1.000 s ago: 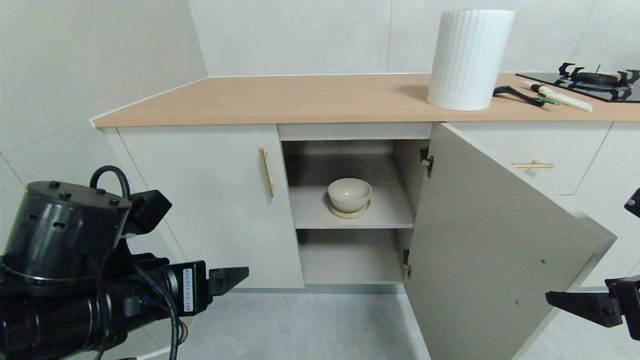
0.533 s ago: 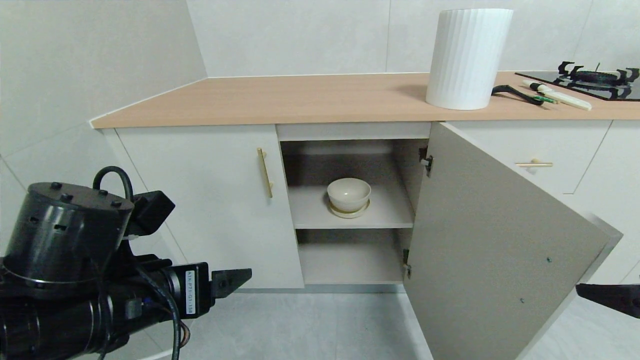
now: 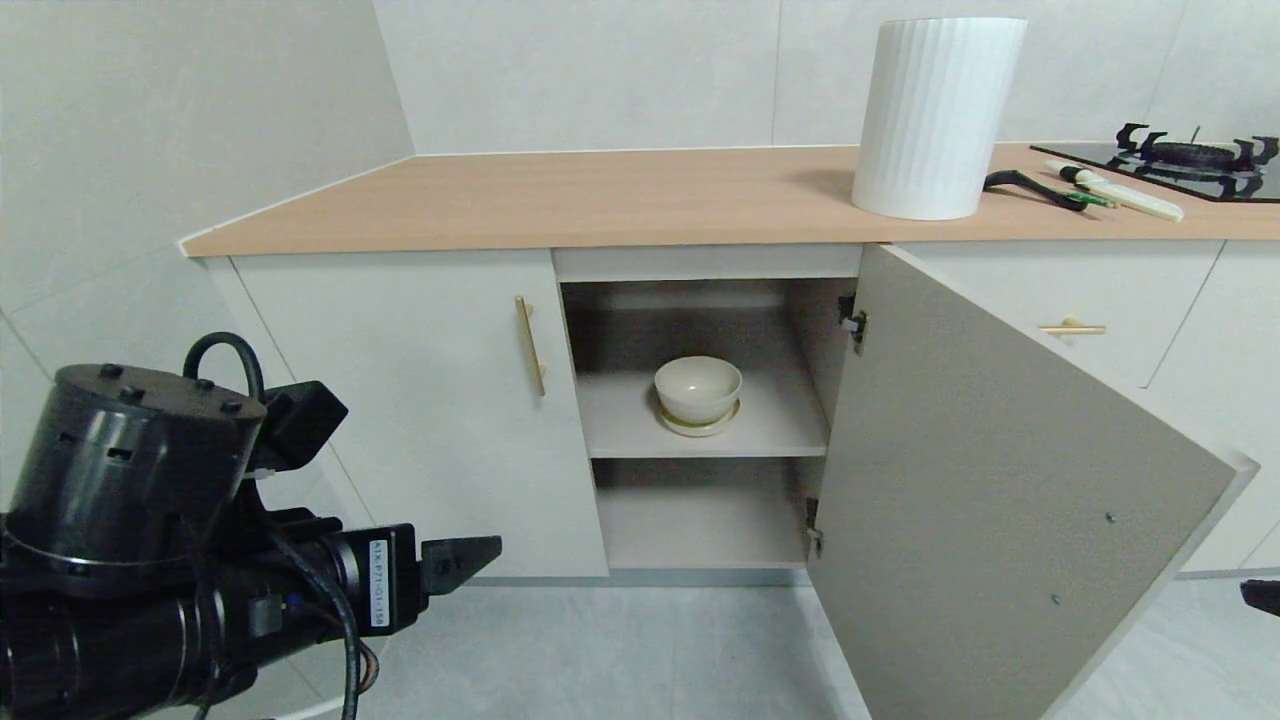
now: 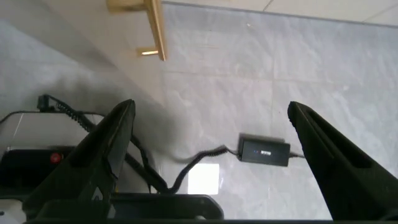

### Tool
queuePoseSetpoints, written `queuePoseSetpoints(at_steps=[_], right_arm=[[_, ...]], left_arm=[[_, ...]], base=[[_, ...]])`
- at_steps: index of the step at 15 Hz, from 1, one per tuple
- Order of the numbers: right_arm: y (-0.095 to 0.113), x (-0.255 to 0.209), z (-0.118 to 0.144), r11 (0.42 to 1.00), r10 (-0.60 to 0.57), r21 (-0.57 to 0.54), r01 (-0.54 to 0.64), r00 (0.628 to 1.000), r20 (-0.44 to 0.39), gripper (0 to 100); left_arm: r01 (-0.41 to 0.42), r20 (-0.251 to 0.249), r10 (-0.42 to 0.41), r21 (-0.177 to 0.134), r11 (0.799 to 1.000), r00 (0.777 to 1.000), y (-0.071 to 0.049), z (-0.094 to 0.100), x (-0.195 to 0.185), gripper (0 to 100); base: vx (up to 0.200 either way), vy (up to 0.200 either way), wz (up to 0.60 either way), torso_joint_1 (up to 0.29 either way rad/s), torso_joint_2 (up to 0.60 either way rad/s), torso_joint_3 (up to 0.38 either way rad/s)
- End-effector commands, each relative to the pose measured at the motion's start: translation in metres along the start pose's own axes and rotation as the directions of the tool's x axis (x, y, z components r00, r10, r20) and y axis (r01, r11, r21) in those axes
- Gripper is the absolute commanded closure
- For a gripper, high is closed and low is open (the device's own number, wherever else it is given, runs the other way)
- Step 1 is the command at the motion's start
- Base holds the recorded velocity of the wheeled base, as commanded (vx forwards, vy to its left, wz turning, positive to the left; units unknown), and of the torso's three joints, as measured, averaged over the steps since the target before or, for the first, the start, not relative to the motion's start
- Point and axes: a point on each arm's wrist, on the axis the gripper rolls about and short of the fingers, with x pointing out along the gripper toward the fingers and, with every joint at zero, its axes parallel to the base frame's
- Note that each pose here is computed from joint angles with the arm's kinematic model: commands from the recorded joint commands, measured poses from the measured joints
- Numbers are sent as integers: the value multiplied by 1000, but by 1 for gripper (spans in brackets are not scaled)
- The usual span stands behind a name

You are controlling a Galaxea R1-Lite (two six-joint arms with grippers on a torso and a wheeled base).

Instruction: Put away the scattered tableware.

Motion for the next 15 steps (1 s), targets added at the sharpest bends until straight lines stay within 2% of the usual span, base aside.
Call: queuePoseSetpoints(at_steps=[1, 3, 7, 10, 12, 15], right_arm=[[-1, 2, 1, 1000, -13, 11, 13, 1000, 0, 0], [-8, 14, 9, 996, -73, 59, 72, 997, 2, 0], [-17, 53, 22, 985, -118, 115, 125, 991, -69, 0], [-16, 70, 25, 987, -80, 134, 89, 994, -70, 0], [-13, 83, 28, 986, -2, 165, 9, 999, -43, 0], [-8, 93, 31, 981, 25, 196, -17, 999, -41, 0]], left_arm=[[1, 2, -1, -1, 1000, 1000, 0, 0, 0, 0], [0, 4, 0, -2, 1000, 1000, 0, 1, -1, 0], [1, 6, -1, -2, 1000, 1000, 0, 1, -1, 0], [2, 7, -2, -2, 1000, 1000, 0, 1, -2, 0], [2, 7, -2, -2, 1000, 1000, 0, 1, -2, 0], [2, 7, -2, -2, 1000, 1000, 0, 1, -2, 0]], base=[[0, 0, 0, 0, 0, 0], [0, 0, 0, 0, 0, 0], [0, 0, 0, 0, 0, 0], [0, 0, 0, 0, 0, 0], [0, 0, 0, 0, 0, 0], [0, 0, 0, 0, 0, 0]])
